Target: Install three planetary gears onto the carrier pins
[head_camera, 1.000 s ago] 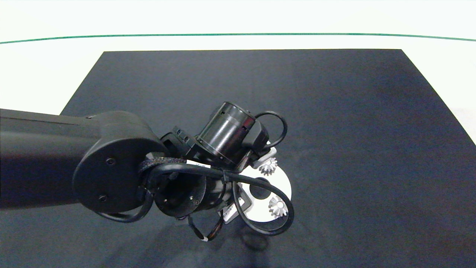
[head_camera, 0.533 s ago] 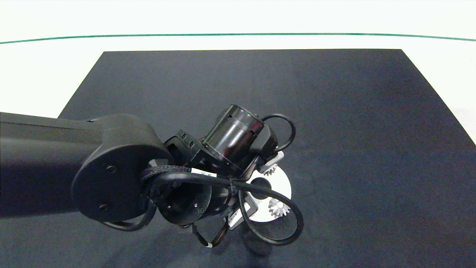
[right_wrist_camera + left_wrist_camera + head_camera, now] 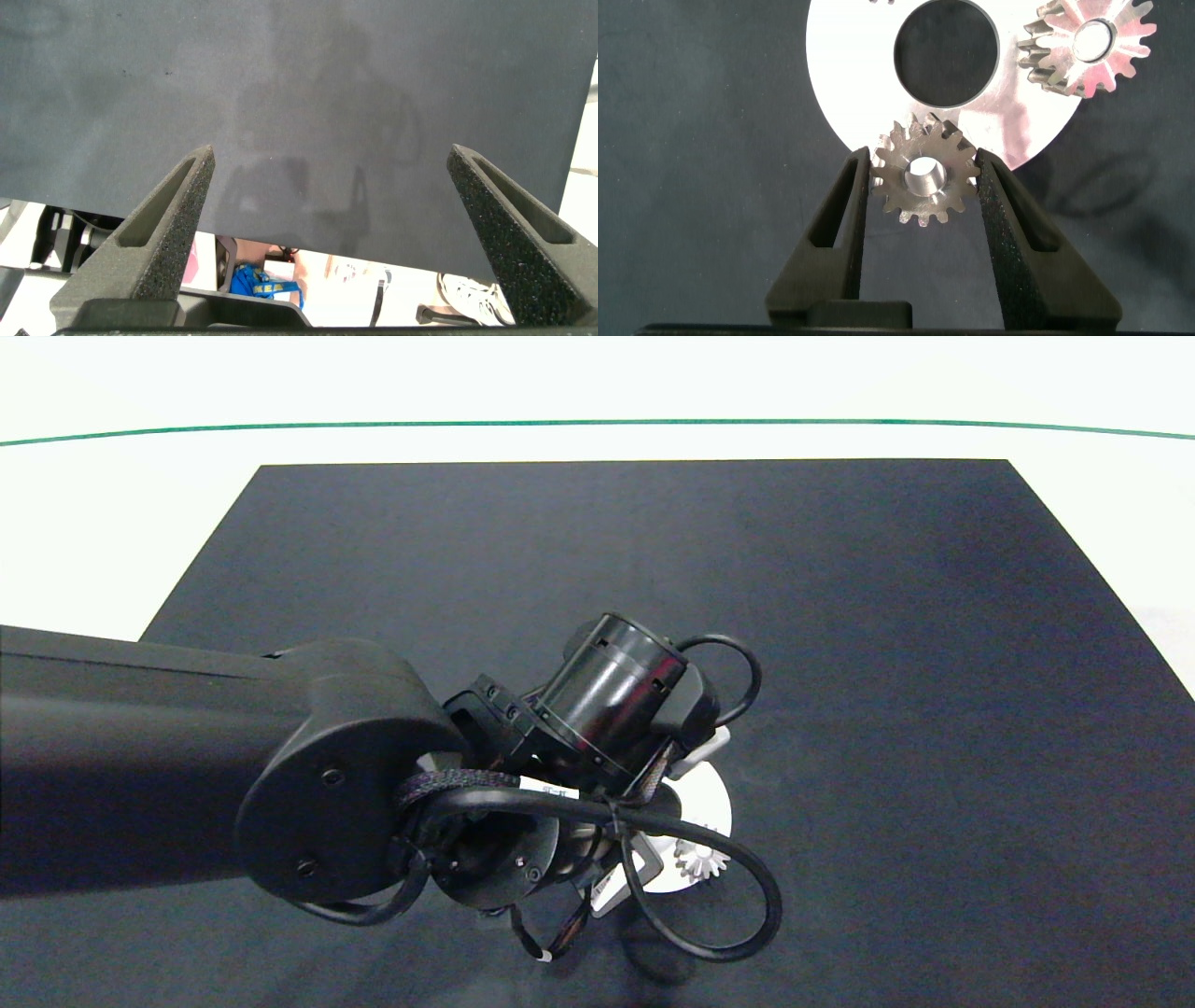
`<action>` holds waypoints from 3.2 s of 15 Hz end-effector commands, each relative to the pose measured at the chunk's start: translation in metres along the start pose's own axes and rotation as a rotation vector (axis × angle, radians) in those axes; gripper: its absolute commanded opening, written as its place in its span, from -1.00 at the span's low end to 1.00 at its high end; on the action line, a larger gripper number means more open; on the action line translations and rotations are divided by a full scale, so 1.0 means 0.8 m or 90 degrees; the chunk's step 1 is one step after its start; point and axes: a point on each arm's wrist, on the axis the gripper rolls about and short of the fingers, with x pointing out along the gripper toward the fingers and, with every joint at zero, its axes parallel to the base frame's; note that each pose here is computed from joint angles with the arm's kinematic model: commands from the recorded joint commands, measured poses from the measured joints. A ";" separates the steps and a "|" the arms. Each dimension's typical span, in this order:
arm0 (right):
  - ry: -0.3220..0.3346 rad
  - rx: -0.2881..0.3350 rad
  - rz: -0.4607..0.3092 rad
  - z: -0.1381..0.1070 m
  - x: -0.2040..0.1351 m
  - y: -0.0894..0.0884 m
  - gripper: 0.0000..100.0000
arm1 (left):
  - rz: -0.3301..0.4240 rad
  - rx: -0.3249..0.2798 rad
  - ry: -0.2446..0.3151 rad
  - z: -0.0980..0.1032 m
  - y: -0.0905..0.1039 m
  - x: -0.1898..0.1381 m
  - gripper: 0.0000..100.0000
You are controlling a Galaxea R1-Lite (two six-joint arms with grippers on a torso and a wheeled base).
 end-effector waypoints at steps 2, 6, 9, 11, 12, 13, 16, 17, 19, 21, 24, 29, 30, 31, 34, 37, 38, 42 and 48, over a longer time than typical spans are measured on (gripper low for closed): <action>0.002 -0.001 0.003 -0.001 0.000 0.000 1.00 | 0.003 0.001 0.007 -0.002 0.002 0.002 -1.00; 0.003 -0.002 0.004 -0.001 0.000 0.000 1.00 | 0.007 -0.002 -0.007 0.003 0.006 -0.005 -1.00; 0.002 0.000 0.003 -0.001 0.000 0.000 1.00 | 0.005 -0.001 -0.002 0.001 0.006 -0.005 -1.00; 0.002 -0.001 0.005 -0.001 0.000 0.000 1.00 | 0.005 -0.002 0.000 0.000 0.006 -0.005 -1.00; 0.003 -0.001 0.004 -0.001 0.000 0.000 1.00 | 0.005 -0.002 0.002 -0.001 0.007 -0.005 -1.00; 0.002 0.000 0.004 -0.001 0.000 0.000 1.00 | 0.005 -0.002 0.003 -0.001 0.006 -0.005 -1.00; 0.003 -0.001 0.004 -0.001 0.000 0.000 1.00 | 0.005 -0.002 0.007 -0.003 0.007 -0.004 -1.00; 0.001 0.000 0.004 -0.001 0.000 0.000 1.00 | 0.006 -0.002 0.009 -0.004 0.007 -0.003 -1.00; 0.001 0.001 0.004 -0.001 0.000 0.000 1.00 | 0.006 -0.002 0.009 -0.004 0.007 -0.004 -1.00; 0.002 0.001 0.004 -0.001 0.000 0.000 1.00 | 0.005 0.000 0.010 -0.005 0.006 -0.003 -1.00; 0.001 0.000 0.004 -0.001 0.000 0.000 1.00 | 0.004 0.000 0.010 -0.005 0.005 -0.003 -1.00; 0.000 0.001 0.004 0.000 0.000 0.000 1.00 | 0.005 -0.001 0.005 -0.003 0.006 -0.003 -1.00; 0.000 0.001 0.004 0.000 0.000 0.000 1.00 | 0.006 0.000 0.003 -0.001 0.006 -0.003 -1.00; 0.001 0.001 0.004 0.000 0.000 0.000 1.00 | 0.006 -0.001 0.001 0.000 0.006 -0.003 -1.00; 0.001 0.001 0.005 -0.001 0.000 0.000 1.00 | 0.007 0.004 0.000 0.001 0.007 -0.004 -1.00; 0.002 0.001 0.005 -0.001 0.000 0.000 1.00 | 0.007 0.005 0.004 0.000 0.008 -0.004 -1.00; 0.002 0.001 0.005 -0.001 0.000 0.000 1.00 | 0.005 0.006 0.006 -0.001 0.008 -0.004 -1.00; 0.001 0.002 0.005 -0.001 0.000 0.000 1.00 | 0.006 0.007 0.008 -0.002 0.008 -0.003 -1.00; 0.001 0.002 0.005 -0.001 0.000 0.000 1.00 | 0.007 0.005 0.007 -0.002 0.009 -0.003 -1.00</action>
